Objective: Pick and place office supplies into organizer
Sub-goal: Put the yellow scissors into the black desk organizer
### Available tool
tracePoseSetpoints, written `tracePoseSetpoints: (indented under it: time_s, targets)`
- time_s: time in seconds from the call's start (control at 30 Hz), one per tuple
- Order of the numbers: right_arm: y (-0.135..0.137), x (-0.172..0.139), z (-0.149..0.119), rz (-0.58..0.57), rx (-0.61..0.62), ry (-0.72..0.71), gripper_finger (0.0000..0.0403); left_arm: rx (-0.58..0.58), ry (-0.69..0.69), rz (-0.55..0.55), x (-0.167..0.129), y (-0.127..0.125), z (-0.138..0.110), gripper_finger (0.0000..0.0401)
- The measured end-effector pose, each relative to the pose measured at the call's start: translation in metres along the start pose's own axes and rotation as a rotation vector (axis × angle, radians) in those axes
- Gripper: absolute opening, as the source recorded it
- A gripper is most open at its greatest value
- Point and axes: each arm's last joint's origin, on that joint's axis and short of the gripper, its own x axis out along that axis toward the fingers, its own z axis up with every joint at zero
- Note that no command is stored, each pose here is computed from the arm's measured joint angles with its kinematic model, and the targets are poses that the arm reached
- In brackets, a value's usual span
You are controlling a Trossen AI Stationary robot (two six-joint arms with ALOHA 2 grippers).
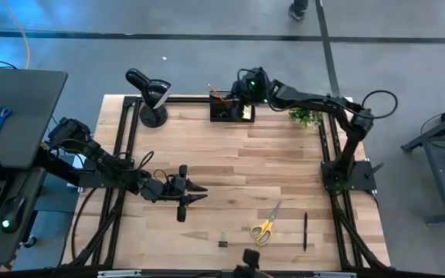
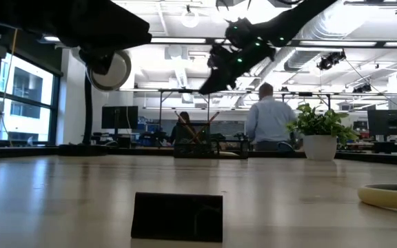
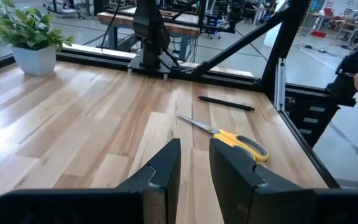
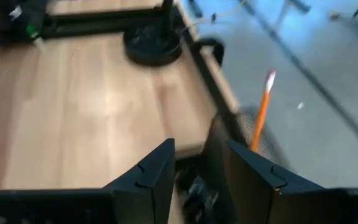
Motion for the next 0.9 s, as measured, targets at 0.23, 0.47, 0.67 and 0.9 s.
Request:
tracePoseSetpoints:
  time_s: [0.23, 0.47, 0.67, 0.9]
  targets:
    - [0.033, -0.033, -0.037, 0.033, 0.133, -0.009, 0.0128, -0.023, 0.004, -0.003, 0.0, 0.0, 0.0, 0.0074]
    - [0.091, -0.07, -0.072, 0.028, 0.147, -0.003, 0.0128, -0.024, 0.002, -0.002, 0.0, 0.0, 0.0, 0.0074]
    - [0.144, -0.097, -0.1, 0.194, 0.145, 0.019, 0.0128, -0.005, -0.024, -0.005, 0.0, -0.001, 0.003, 0.0074]
    - [0.21, -0.117, -0.124, 0.444, 0.106, 0.157, 0.0128, 0.076, -0.043, 0.003, 0.004, -0.001, 0.01, 0.0074]
